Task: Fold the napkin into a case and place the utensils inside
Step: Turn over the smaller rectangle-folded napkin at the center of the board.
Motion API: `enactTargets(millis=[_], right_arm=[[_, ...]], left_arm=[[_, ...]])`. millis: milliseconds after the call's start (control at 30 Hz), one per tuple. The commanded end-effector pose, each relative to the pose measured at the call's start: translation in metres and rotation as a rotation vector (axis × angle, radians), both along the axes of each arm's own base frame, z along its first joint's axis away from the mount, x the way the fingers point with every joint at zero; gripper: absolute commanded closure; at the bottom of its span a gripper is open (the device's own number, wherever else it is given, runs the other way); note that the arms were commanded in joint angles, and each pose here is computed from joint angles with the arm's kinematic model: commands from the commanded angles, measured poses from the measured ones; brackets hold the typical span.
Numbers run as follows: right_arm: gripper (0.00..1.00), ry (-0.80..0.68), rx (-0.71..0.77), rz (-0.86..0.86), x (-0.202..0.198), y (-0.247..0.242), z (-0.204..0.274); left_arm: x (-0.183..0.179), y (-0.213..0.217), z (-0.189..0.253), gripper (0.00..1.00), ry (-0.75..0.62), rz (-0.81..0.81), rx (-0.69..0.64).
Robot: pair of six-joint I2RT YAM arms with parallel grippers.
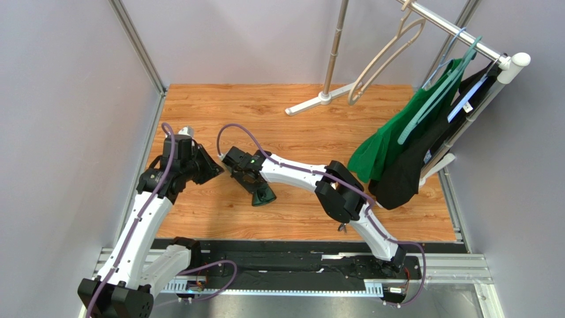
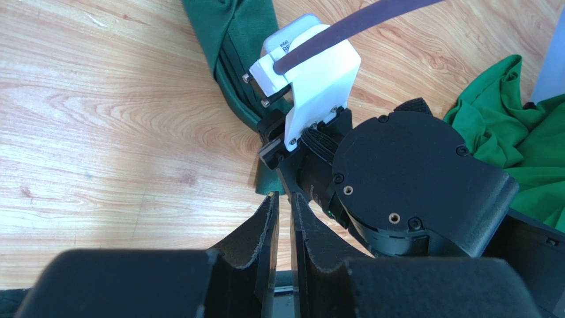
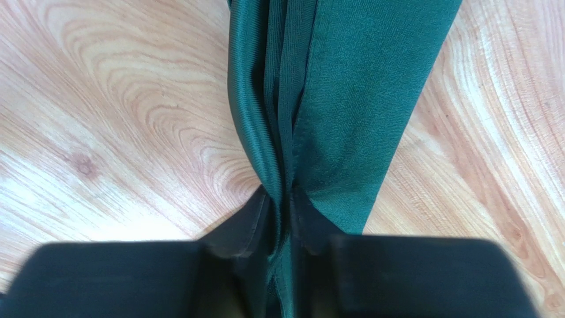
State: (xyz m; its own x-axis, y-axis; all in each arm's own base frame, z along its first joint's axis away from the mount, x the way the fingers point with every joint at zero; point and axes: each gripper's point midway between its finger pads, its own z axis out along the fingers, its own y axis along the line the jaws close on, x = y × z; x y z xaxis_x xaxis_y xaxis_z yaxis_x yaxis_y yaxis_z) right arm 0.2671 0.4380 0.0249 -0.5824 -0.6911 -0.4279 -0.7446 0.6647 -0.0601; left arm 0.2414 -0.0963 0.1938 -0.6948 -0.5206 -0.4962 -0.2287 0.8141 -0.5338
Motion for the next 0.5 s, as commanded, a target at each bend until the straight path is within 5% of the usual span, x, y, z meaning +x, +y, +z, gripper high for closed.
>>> enactTargets(millis=[0, 200, 467], right_arm=[[0.92, 0.029, 0.014, -0.024, -0.004, 0.010, -0.014], [1.00, 0.108, 0.246, -0.032, -0.016, 0.041, 0.052], [1.00, 0.423, 0.809, -0.136, -0.021, 0.054, 0.134]], left_arm=[[-0.002, 0.003, 0.004, 0.80, -0.030, -0.002, 0.007], [-0.003, 0.006, 0.003, 0.81, -0.028, 0.002, 0.016], [-0.008, 0.010, 0.003, 0.79, -0.035, 0.020, 0.023]])
